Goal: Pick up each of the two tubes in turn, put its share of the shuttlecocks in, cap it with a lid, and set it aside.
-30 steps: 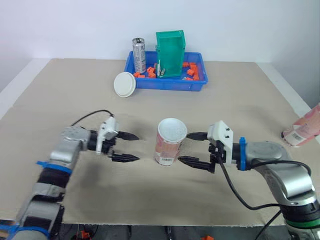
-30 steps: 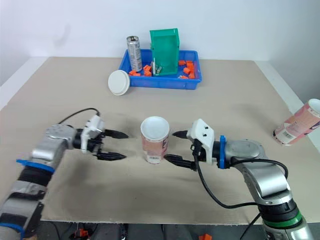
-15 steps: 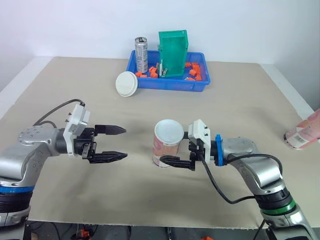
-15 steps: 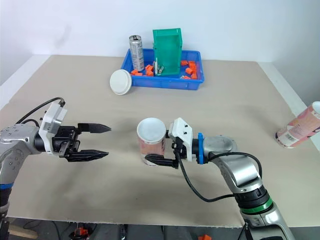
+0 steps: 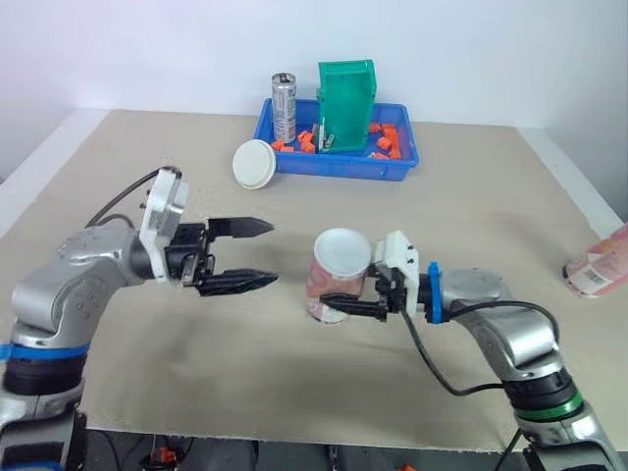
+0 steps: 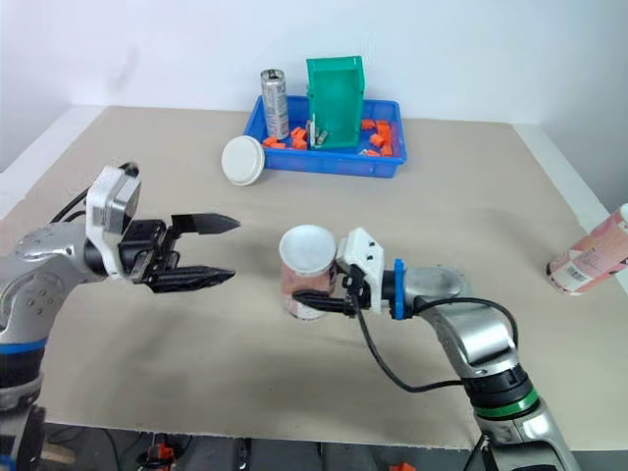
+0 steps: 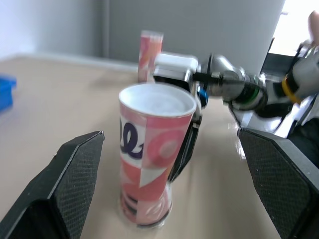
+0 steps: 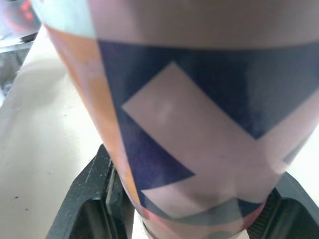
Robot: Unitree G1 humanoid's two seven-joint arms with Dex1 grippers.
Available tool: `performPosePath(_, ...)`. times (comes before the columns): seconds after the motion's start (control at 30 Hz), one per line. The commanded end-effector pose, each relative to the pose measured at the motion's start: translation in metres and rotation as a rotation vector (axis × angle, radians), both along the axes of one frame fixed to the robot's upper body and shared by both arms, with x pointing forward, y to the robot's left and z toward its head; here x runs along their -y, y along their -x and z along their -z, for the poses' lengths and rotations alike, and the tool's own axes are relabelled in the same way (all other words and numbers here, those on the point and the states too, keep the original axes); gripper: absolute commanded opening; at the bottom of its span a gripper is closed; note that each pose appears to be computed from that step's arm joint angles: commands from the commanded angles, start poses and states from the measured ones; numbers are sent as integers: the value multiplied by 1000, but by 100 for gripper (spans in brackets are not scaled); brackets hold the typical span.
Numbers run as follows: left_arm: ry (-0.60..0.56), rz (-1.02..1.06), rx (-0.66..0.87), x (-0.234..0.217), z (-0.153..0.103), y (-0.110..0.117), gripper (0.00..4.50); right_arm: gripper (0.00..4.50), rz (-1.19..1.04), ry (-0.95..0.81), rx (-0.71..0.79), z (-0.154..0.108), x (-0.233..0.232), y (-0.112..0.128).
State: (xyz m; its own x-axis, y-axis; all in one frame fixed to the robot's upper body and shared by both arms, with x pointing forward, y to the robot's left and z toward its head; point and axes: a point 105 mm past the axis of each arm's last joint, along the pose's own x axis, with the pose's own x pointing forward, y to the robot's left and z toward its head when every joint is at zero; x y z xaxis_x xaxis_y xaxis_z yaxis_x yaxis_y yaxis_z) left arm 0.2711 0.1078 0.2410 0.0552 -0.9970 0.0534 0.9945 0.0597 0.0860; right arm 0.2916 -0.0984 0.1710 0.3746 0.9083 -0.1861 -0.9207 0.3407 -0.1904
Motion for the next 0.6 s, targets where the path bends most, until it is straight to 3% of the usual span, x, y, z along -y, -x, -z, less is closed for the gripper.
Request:
performPosePath(0.03,-10,0,47,26,-4,-19,450,266,342,-32,140,-36,72,-23)
performPosePath(0.1,11,-2,62,42,-5,-29,450,266,597,-42,179,-44,125,-35)
performPosePath(0.27,83,48,73,74,-11,-35,450,266,923,-47,209,-43,202,-36)
performPosePath(0.47,101,-28,92,100,-10,-55,450,266,1123,-109,156,-22,246,-41)
performPosePath(0.6,85,-9,78,107,-4,-52,450,266,1145,-74,104,3,253,-41)
